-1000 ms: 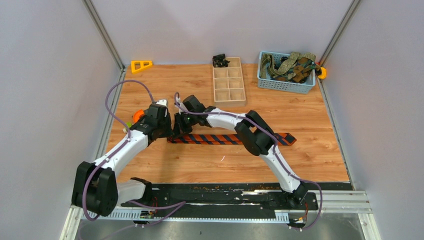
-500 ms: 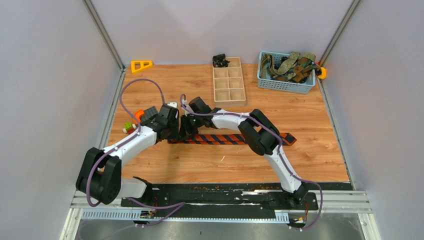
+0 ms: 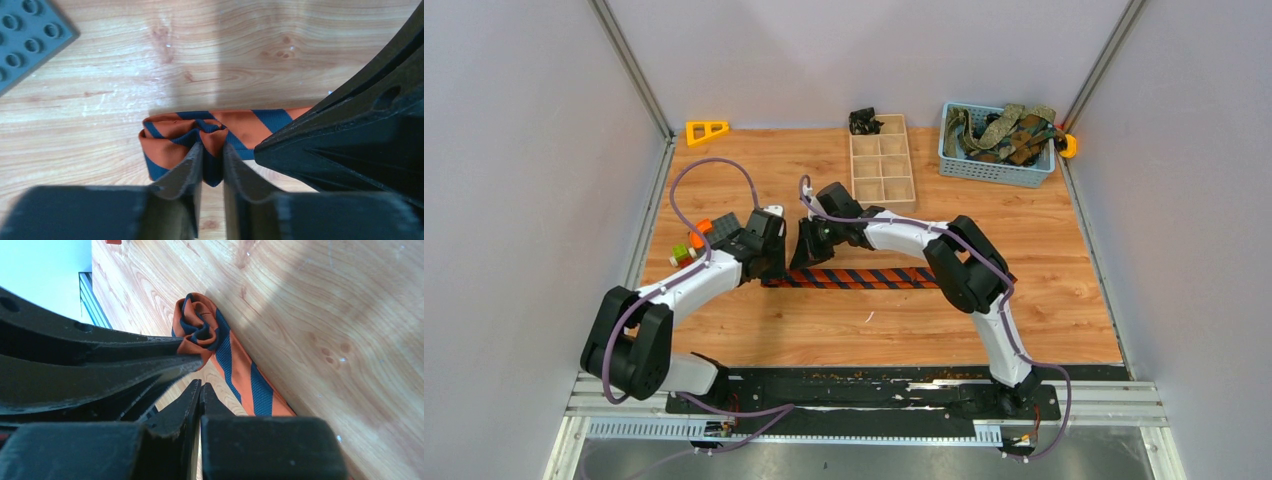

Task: Roll the ties
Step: Roll the tie at the center of the board.

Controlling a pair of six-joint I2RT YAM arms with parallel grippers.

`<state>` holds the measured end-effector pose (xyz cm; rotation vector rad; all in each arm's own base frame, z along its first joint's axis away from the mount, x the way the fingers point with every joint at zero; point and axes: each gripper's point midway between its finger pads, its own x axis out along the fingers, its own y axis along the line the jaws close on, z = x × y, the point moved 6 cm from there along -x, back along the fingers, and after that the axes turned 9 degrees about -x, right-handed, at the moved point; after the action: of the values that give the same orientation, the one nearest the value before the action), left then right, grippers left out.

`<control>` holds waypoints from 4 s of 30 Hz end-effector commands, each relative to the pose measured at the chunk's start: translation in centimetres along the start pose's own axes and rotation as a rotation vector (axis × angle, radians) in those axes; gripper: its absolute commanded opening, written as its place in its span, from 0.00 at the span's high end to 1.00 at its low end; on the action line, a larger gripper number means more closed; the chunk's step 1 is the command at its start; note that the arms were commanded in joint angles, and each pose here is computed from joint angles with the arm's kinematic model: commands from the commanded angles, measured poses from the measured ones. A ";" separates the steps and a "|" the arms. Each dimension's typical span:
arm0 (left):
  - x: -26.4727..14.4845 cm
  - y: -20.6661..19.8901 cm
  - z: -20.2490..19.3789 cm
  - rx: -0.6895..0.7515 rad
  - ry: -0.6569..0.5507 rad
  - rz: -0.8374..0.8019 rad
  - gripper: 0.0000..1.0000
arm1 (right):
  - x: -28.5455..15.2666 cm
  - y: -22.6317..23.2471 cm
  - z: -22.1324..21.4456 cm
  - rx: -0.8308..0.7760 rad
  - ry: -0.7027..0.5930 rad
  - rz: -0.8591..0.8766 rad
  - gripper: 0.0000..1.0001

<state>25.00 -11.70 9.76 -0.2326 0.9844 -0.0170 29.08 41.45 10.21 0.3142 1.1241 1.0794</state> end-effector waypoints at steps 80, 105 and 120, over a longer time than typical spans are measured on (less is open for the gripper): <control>-4.2 5.2 0.3 -0.250 -0.264 -0.113 0.37 | 1.9 0.9 -0.2 -0.066 0.037 -0.031 0.99; -0.9 4.9 -0.8 -0.340 -0.197 -0.375 0.40 | 2.2 -1.3 -1.6 -0.043 0.065 -0.052 1.00; 0.5 4.9 -1.6 -0.395 -0.151 -0.449 0.49 | 2.5 -1.7 -1.8 -0.034 0.074 -0.062 1.00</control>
<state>22.92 -7.01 7.16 -0.7747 0.7967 -0.1643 28.07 42.21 7.95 0.2335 1.1830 1.0656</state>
